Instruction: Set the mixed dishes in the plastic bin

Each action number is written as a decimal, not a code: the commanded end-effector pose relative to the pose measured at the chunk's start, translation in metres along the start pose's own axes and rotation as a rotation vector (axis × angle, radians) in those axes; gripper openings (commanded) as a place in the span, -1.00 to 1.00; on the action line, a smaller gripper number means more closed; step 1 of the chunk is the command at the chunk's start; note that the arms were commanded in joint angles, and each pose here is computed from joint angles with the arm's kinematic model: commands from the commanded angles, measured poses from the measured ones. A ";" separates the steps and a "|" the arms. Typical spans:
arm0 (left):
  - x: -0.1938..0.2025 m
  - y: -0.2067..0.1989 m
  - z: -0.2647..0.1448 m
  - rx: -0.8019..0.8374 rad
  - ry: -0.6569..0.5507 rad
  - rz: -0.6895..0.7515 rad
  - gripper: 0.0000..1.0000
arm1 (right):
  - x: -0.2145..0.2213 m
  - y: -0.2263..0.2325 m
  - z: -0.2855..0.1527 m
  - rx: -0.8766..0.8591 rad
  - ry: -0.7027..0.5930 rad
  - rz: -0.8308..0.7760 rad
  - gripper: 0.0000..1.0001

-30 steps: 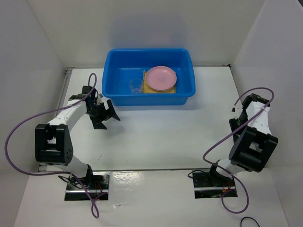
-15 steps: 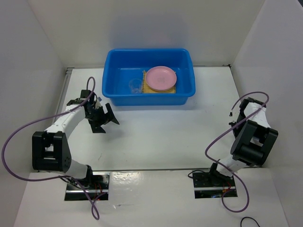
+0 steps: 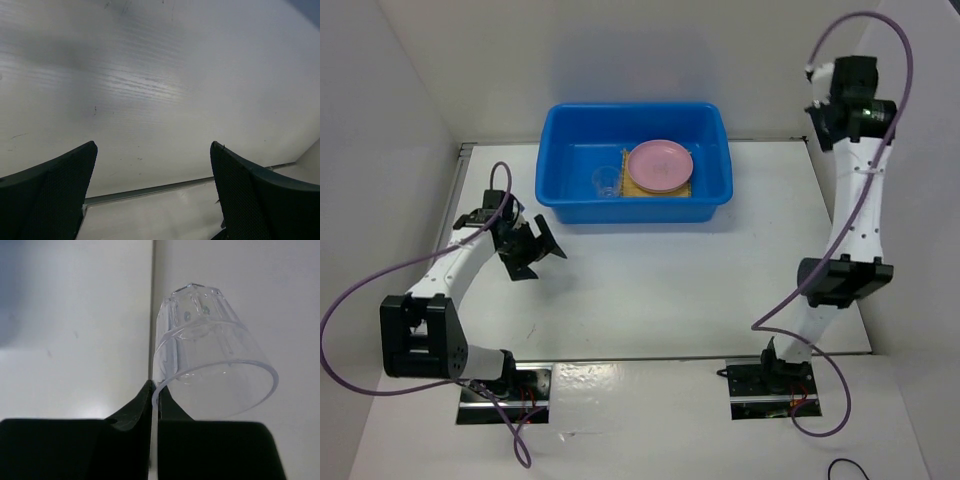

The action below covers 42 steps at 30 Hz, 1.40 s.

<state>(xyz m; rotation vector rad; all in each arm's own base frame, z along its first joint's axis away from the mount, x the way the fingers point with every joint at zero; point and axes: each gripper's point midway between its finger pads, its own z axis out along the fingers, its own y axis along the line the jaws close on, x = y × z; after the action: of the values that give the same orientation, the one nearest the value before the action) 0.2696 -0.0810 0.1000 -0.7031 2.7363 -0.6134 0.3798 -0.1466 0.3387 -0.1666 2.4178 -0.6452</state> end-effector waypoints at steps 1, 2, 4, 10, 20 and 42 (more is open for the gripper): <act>-0.010 -0.002 -0.015 0.001 -0.099 -0.025 1.00 | -0.069 0.023 -0.021 -0.020 -0.168 -0.116 -1.00; -0.012 -0.003 -0.018 0.001 -0.115 -0.032 1.00 | -0.084 0.041 0.001 -0.058 -0.172 -0.161 -1.00; -0.013 -0.002 -0.025 -0.007 -0.147 -0.045 1.00 | -0.131 0.066 -0.016 -0.116 -0.339 -0.184 -1.00; -0.005 0.005 -0.030 -0.032 -0.156 -0.080 1.00 | -0.201 0.214 -0.013 -0.402 -0.575 -0.317 -1.00; -0.024 0.019 -0.019 -0.127 -0.114 -0.010 1.00 | -0.214 0.475 -0.124 -0.733 -0.887 -0.654 -1.00; -0.026 0.041 -0.002 -0.149 -0.026 0.036 1.00 | -0.146 0.621 -0.098 -0.760 -0.838 -0.921 -0.99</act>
<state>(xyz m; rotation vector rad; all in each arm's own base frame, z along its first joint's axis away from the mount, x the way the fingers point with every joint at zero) 0.2667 -0.0374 0.0819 -0.7155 2.7909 -0.3643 0.4603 0.4607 0.1512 -1.5973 1.6349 0.0713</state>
